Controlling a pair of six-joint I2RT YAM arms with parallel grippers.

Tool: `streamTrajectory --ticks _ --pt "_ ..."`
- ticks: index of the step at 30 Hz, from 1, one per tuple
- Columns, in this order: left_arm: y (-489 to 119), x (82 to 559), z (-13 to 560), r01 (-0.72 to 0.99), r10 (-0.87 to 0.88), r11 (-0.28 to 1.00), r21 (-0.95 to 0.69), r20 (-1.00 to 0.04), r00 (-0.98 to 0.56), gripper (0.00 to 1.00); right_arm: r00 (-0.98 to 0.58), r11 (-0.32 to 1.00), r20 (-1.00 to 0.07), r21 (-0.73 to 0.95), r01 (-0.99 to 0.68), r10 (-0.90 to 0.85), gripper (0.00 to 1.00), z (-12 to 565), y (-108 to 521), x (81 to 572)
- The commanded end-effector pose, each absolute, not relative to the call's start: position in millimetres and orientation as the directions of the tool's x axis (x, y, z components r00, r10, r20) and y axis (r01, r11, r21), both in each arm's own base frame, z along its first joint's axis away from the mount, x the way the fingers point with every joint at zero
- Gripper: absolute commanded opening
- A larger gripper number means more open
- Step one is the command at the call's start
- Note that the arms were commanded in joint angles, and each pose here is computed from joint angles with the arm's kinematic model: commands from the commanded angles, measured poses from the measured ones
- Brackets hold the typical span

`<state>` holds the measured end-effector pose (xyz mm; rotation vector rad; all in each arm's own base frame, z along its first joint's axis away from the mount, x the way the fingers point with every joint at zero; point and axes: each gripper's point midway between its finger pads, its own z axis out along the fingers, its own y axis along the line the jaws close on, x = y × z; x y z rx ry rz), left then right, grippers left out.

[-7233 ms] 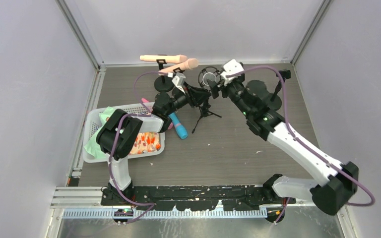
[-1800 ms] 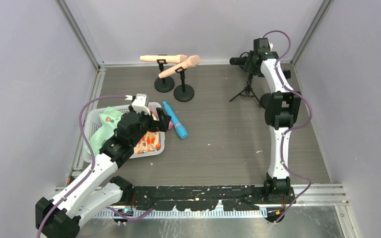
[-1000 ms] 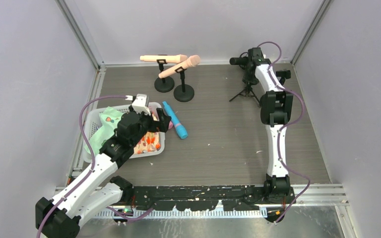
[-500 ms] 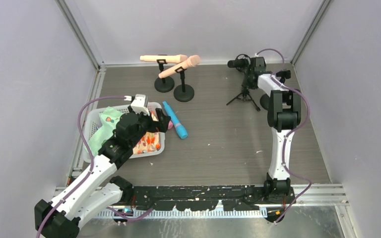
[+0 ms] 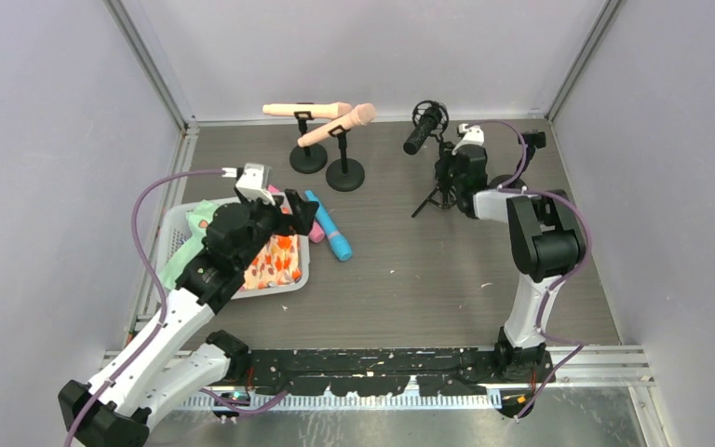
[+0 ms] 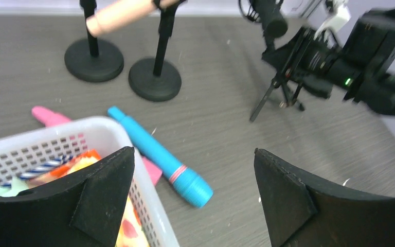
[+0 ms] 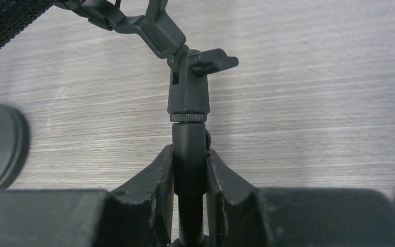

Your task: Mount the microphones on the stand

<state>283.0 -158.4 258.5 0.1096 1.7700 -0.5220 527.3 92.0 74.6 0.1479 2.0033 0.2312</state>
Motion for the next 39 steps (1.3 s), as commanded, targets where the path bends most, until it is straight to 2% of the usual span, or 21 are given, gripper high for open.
streamTrajectory --ticks 1,8,14,18,23,28,31,39 --pt "-161.1 283.8 334.0 0.405 -0.285 0.86 -0.31 -0.951 -0.121 0.86 -0.009 0.961 -0.971 0.239 -0.142 0.24 0.01 183.2 119.0 537.2" --pt "-165.5 281.0 417.8 0.468 -0.377 0.817 -0.338 -0.926 -0.011 0.86 0.243 0.965 -0.949 0.153 -0.212 0.203 0.01 206.6 142.6 502.2" --pt "-195.3 293.7 442.3 0.557 -0.364 0.764 -0.325 -0.93 -0.043 0.86 0.286 0.962 -0.942 0.1 -0.254 0.174 0.01 216.5 163.8 473.5" --pt "-210.4 311.2 449.0 0.547 -0.411 0.734 -0.402 -0.905 -0.114 0.84 0.333 0.965 -0.932 0.056 -0.255 0.142 0.01 238.9 172.7 451.1" --pt "-226.9 334.5 447.6 0.459 -0.535 0.667 -0.588 -0.806 -0.255 0.7 0.369 0.969 -0.922 0.03 -0.244 0.121 0.01 256.0 175.6 431.8" --pt "-256.5 340.9 451.0 0.424 -0.642 0.552 -0.718 -0.691 -0.333 0.69 0.391 0.971 -0.917 -0.02 -0.239 0.078 0.01 262.5 183.8 421.9" --pt "-262.7 340.4 452.3 0.358 -0.706 0.525 -0.772 -0.63 -0.323 0.7 0.409 0.973 -0.911 -0.036 -0.227 0.062 0.01 269.5 184.6 418.6" --pt "-280.7 347.5 434.2 0.188 -0.771 0.451 -0.872 -0.488 -0.409 0.72 0.459 0.975 -0.885 -0.032 -0.22 0.075 0.01 295.8 182.3 408.7"
